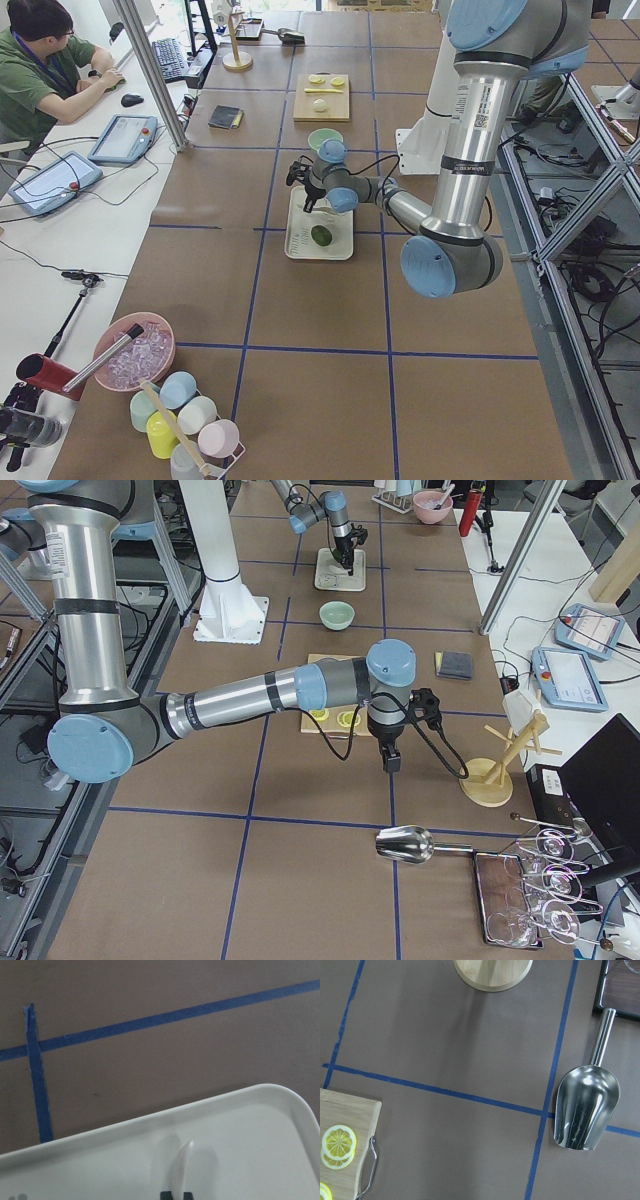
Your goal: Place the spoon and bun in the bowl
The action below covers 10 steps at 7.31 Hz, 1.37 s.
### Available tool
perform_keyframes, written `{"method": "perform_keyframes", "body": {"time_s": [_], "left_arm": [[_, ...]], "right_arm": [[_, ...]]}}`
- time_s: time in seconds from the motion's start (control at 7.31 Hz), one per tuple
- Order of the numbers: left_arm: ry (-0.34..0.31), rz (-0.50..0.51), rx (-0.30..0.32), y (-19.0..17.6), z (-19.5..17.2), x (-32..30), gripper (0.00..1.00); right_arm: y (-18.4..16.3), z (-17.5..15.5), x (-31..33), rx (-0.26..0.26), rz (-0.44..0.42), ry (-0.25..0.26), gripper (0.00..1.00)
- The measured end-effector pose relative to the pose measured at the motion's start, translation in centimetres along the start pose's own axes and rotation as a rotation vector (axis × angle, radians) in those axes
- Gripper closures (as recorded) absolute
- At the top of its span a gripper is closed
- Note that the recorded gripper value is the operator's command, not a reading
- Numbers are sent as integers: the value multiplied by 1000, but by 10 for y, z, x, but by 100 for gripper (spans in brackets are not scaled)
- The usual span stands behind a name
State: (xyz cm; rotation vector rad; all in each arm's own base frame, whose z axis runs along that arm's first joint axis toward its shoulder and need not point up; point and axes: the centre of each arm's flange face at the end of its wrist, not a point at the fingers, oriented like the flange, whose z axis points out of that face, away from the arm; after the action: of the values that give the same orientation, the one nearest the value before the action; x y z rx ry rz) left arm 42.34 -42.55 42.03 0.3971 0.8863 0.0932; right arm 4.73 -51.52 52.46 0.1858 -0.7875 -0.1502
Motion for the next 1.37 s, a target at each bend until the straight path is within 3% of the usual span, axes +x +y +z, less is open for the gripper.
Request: {"method": "perform_keyframes", "body": {"time_s": [0.41, 0.82, 0.96, 1.23, 1.37], "left_arm": [[34, -108, 24, -22, -19, 36, 100], [-20, -472, 35, -84, -38, 151, 100], [-15, -592, 43, -91, -41, 185, 100], [-16, -717, 58, -74, -29, 246, 100], [-24, -741, 62, -64, -20, 264, 60]], "right_arm": [[0, -1, -1, 2, -2, 0, 0], [0, -1, -2, 3, -2, 0, 0], [0, -2, -2, 4, -2, -1, 0], [-1, -2, -3, 5, -3, -1, 0], [-1, -2, -2, 10, -6, -1, 0]]}}
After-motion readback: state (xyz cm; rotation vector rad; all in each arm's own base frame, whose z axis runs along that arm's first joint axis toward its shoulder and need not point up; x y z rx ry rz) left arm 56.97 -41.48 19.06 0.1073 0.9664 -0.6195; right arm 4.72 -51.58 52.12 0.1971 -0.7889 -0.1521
